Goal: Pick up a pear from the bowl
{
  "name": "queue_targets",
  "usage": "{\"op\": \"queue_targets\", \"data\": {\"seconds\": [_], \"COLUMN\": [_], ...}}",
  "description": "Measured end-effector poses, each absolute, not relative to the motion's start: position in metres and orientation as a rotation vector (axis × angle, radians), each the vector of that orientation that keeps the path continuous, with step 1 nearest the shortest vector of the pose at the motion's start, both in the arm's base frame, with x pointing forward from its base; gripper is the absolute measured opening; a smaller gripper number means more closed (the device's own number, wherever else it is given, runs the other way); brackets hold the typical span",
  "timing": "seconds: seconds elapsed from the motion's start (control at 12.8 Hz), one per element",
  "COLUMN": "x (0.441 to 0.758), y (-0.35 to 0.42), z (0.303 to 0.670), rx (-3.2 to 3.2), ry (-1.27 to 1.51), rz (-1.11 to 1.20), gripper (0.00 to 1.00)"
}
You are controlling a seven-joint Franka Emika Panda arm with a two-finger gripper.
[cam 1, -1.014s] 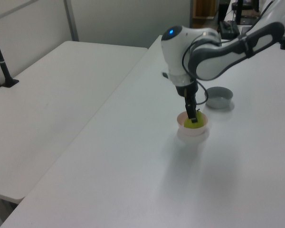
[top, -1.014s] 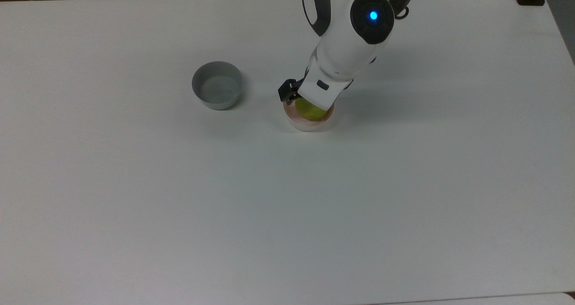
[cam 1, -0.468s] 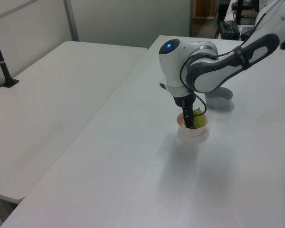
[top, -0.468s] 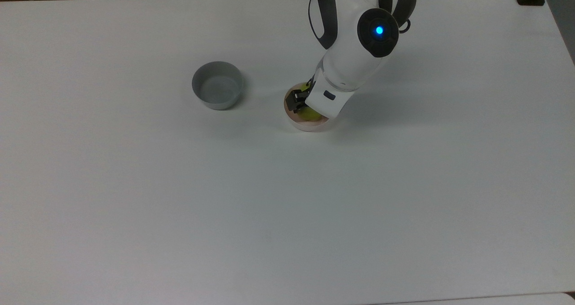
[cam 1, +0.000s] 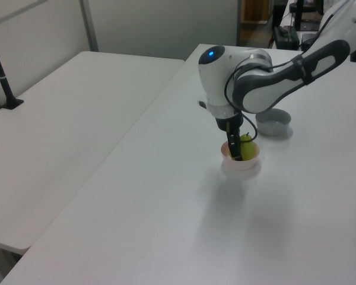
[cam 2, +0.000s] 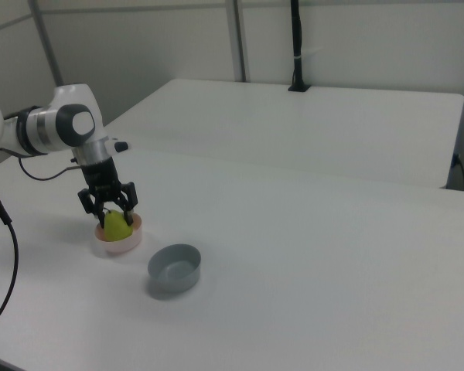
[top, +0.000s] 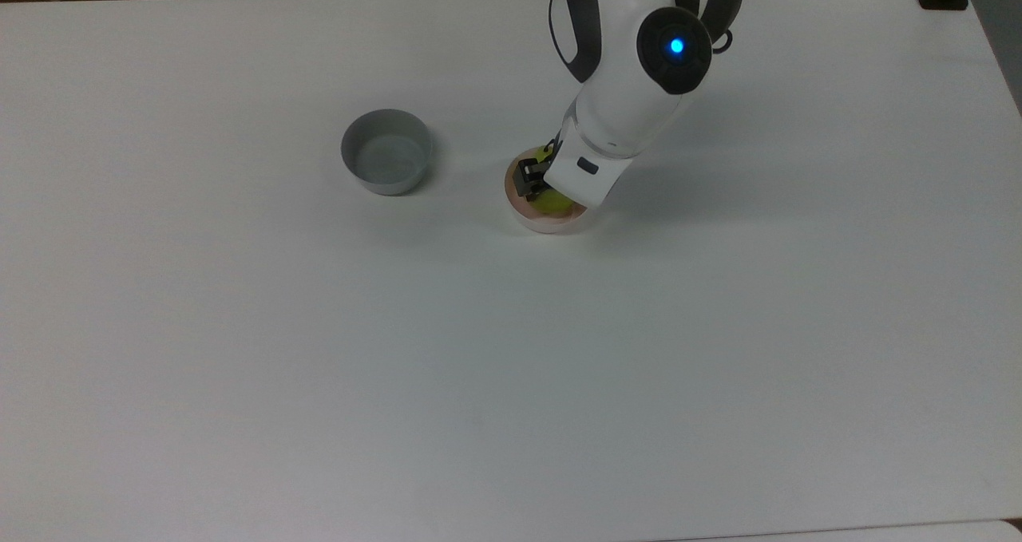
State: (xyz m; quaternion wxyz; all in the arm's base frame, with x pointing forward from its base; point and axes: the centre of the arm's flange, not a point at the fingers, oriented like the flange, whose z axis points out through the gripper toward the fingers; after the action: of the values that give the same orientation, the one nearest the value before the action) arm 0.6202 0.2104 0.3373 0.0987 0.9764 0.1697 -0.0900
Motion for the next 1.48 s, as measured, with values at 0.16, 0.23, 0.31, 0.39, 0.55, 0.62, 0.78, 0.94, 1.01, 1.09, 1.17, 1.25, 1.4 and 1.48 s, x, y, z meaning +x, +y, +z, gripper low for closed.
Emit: {"op": "queue_targets", "data": {"seconds": [0.16, 0.23, 0.31, 0.39, 0.55, 0.62, 0.78, 0.94, 1.01, 1.09, 1.17, 1.25, 1.4, 1.48], "x": [0.623, 0.625, 0.627, 0.629, 0.636, 0.64, 0.648, 0.651, 0.654, 0.659, 0.663, 0.668, 0.676, 0.68], "y": [0.207, 0.195, 0.183, 0.161, 0.113, 0.088, 0.025, -0.012, -0.024, -0.03, -0.033, -0.033, -0.031, -0.03], "z": [0.365, 0.394, 0.415, 0.439, 0.461, 0.467, 0.475, 0.473, 0.47, 0.463, 0.451, 0.436, 0.403, 0.382], "rx": [2.91, 2.931, 2.947, 2.969, 2.997, 3.004, 3.012, 3.012, 3.01, 3.005, 3.0, 2.993, 2.98, 2.971], "ry": [0.491, 0.463, 0.435, 0.386, 0.274, 0.215, 0.072, -0.013, -0.038, -0.051, -0.054, -0.052, -0.04, -0.033], "rz": [-0.207, -0.167, -0.14, -0.104, -0.063, -0.05, -0.035, -0.028, -0.006, 0.014, 0.018, 0.007, -0.029, -0.051], "gripper": [0.72, 0.72, 0.72, 0.72, 0.72, 0.72, 0.72, 0.72, 0.72, 0.72, 0.72, 0.72, 0.72, 0.72]}}
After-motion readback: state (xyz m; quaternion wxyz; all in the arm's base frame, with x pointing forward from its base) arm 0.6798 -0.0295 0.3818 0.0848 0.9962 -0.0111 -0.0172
